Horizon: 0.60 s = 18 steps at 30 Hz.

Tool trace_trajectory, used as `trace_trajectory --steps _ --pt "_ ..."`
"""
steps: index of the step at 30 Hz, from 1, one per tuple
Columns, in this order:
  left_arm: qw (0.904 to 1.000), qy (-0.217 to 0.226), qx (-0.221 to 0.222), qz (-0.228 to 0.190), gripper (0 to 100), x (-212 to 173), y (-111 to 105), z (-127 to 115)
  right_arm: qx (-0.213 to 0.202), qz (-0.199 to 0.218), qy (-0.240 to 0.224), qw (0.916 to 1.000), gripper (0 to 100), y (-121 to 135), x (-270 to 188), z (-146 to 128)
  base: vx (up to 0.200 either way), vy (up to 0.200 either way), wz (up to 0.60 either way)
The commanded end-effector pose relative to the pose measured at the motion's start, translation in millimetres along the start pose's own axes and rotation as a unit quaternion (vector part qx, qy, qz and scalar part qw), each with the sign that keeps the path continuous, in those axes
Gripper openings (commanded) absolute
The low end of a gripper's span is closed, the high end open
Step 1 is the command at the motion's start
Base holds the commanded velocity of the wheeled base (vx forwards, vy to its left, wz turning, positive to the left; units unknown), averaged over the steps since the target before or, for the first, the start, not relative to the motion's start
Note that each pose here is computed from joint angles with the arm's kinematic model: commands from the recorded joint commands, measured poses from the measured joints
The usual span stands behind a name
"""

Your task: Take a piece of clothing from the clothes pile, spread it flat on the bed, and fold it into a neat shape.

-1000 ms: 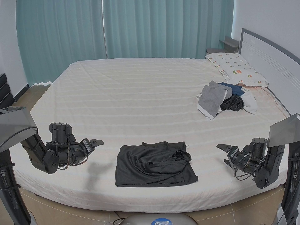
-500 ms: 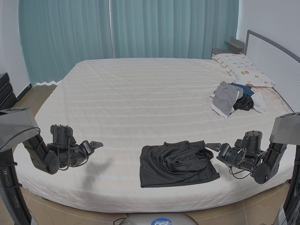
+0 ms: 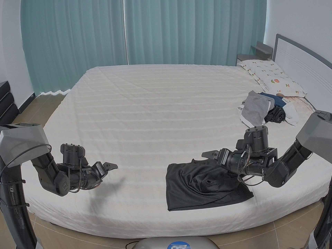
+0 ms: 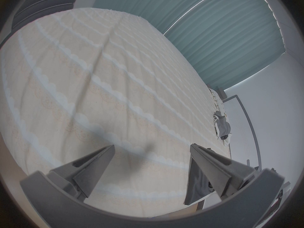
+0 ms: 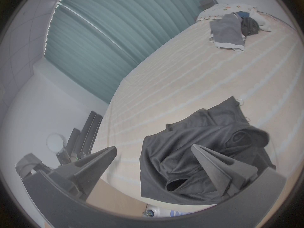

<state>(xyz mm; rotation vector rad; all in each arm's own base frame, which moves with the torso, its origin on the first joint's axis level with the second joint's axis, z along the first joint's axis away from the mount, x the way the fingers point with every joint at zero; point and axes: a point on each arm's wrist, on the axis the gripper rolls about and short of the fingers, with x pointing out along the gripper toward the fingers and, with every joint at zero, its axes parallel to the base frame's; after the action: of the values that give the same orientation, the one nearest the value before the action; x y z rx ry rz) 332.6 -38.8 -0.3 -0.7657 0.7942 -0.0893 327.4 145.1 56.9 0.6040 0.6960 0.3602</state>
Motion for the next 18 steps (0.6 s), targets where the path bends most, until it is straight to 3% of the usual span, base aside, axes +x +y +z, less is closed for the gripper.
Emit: trace_trajectory --steps 1,7,11,17,18 --pt "0.9999 0.010 0.000 0.005 100 7 4 -7 -0.024 -0.013 0.041 0.9988 100 -1 18 -19 0.000 0.000 0.00" --pt "0.9999 0.010 0.002 0.006 100 8 5 -7 -0.055 -0.038 0.068 0.9954 100 -21 40 -35 0.000 0.000 0.00" --pt "0.9999 0.012 0.002 0.006 100 8 5 -8 -0.061 -0.045 0.072 0.9945 100 -23 44 -39 0.000 0.000 0.00" --pt "0.9999 0.013 0.003 0.007 100 10 5 -9 -0.103 -0.056 0.082 0.9898 100 -27 42 -44 0.000 0.000 0.00" --pt "0.9999 0.013 0.003 0.007 100 10 5 -9 -0.103 -0.056 0.082 0.9898 0 -27 42 -44 0.000 0.000 0.00"
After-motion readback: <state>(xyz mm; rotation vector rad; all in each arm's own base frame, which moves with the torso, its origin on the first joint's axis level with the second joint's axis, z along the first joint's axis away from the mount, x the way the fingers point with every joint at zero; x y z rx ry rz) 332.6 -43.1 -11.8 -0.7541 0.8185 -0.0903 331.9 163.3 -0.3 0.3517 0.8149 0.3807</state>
